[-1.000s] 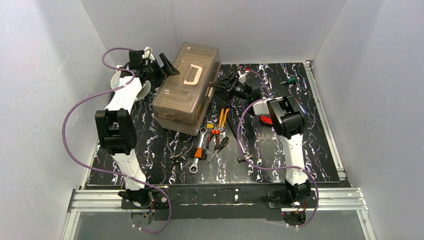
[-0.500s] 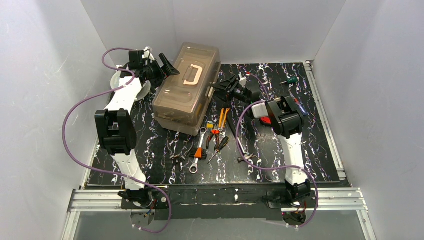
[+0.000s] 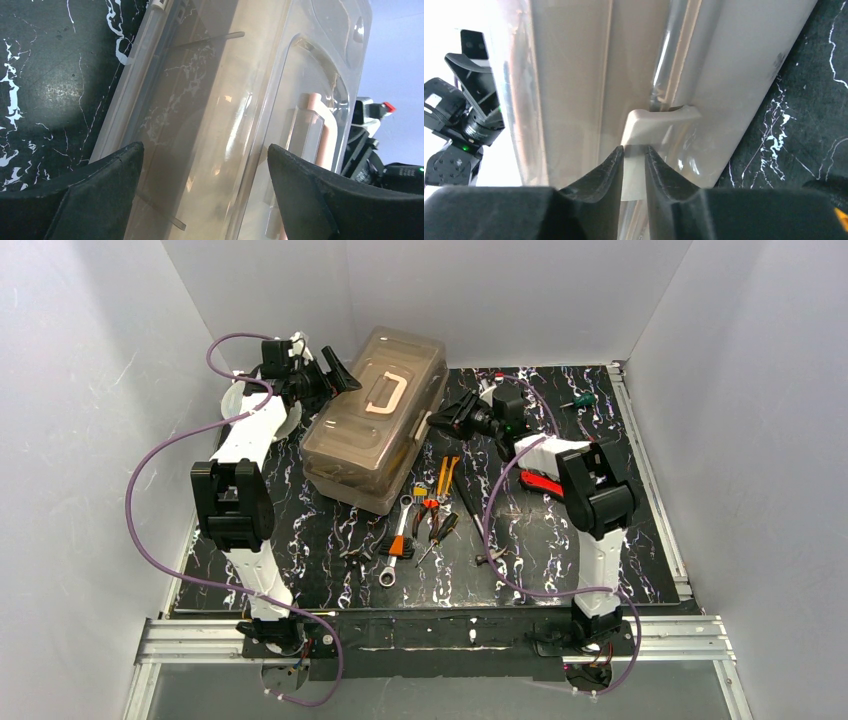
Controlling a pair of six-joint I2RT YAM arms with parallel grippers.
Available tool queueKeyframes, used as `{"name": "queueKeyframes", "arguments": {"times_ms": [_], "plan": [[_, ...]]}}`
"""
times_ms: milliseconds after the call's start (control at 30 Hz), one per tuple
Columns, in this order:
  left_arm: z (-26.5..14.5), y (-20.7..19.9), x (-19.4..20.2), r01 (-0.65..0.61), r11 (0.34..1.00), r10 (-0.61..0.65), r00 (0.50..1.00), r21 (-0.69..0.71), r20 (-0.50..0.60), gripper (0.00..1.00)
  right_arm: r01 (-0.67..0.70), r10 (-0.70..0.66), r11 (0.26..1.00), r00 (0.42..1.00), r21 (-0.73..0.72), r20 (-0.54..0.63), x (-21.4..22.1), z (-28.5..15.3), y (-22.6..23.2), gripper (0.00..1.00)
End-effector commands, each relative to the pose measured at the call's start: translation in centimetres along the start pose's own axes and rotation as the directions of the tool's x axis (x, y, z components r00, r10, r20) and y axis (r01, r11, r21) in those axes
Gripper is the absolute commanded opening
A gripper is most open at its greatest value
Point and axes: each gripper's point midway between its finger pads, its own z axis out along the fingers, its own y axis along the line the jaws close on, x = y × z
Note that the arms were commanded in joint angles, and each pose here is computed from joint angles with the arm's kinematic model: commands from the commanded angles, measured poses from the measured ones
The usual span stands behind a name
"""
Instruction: Pack the tool kit
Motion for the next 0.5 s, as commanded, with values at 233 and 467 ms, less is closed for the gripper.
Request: {"name": "queueKeyframes", "arguments": {"times_ms": [233, 467], "plan": [[-1.6, -2.1, 1.9, -0.046, 0.999, 0.046, 0.998, 0.002, -0.049, 0.93, 0.057, -0.055, 0.997, 0.998, -0.049, 0.033, 0.3, -1.3, 1.0, 0.79], [-1.3, -2.3, 1.9, -0.041, 0.999, 0.042, 0.998, 0.018, -0.057, 0.94, -0.015, 0.011, 0.977, 1.000, -0.214, -0.017, 0.9, 0.6, 0.8, 0.84]]}}
